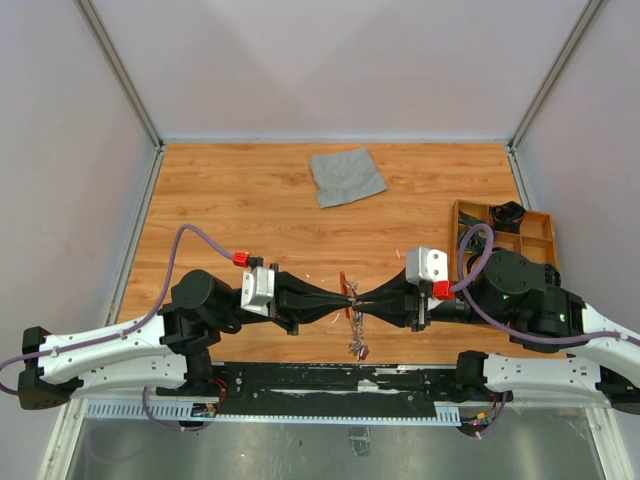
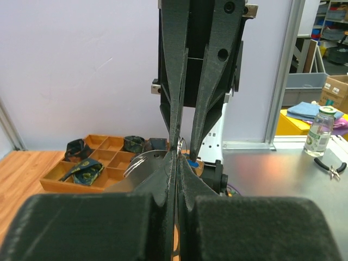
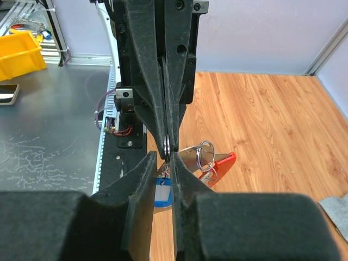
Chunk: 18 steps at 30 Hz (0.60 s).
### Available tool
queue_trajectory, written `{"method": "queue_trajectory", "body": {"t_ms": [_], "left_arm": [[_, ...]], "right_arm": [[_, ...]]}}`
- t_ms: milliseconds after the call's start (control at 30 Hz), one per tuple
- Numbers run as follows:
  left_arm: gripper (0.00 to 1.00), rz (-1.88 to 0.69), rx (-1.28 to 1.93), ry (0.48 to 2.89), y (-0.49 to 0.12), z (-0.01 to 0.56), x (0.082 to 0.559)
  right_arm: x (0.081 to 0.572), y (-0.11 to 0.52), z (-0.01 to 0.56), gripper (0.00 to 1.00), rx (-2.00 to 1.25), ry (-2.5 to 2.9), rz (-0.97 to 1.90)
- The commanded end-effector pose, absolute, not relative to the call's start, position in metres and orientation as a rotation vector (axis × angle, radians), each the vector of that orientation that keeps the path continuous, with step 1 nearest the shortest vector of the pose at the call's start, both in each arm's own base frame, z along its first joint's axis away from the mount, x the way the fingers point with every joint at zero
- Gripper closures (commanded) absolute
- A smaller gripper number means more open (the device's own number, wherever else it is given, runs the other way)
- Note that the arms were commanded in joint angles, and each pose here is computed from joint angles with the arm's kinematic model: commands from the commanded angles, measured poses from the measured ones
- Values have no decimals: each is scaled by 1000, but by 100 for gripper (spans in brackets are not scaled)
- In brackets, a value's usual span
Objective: Put the keys on the keyring
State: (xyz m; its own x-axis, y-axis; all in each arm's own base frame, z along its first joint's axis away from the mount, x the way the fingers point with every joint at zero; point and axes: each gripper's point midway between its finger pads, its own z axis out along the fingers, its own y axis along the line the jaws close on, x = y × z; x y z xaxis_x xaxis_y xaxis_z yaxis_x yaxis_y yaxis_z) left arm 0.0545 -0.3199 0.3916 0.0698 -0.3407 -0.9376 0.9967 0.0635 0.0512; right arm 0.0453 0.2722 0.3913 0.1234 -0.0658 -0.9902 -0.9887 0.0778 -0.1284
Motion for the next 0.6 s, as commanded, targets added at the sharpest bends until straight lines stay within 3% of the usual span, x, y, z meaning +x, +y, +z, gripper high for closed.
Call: {"method": "queue_trajectory", "body": {"t_ms": [0, 167, 567], "left_arm": [[99, -1299, 864, 818, -305, 431, 48], [99, -1299, 862, 816, -305, 431, 48], [99, -1305, 869, 819, -306, 430, 47]], "right_arm": [[47, 271, 391, 83, -1236, 1195, 1031], [48, 268, 392, 75, -1223, 1195, 1027], [47, 273, 393, 82, -1222, 1189, 1043]]}}
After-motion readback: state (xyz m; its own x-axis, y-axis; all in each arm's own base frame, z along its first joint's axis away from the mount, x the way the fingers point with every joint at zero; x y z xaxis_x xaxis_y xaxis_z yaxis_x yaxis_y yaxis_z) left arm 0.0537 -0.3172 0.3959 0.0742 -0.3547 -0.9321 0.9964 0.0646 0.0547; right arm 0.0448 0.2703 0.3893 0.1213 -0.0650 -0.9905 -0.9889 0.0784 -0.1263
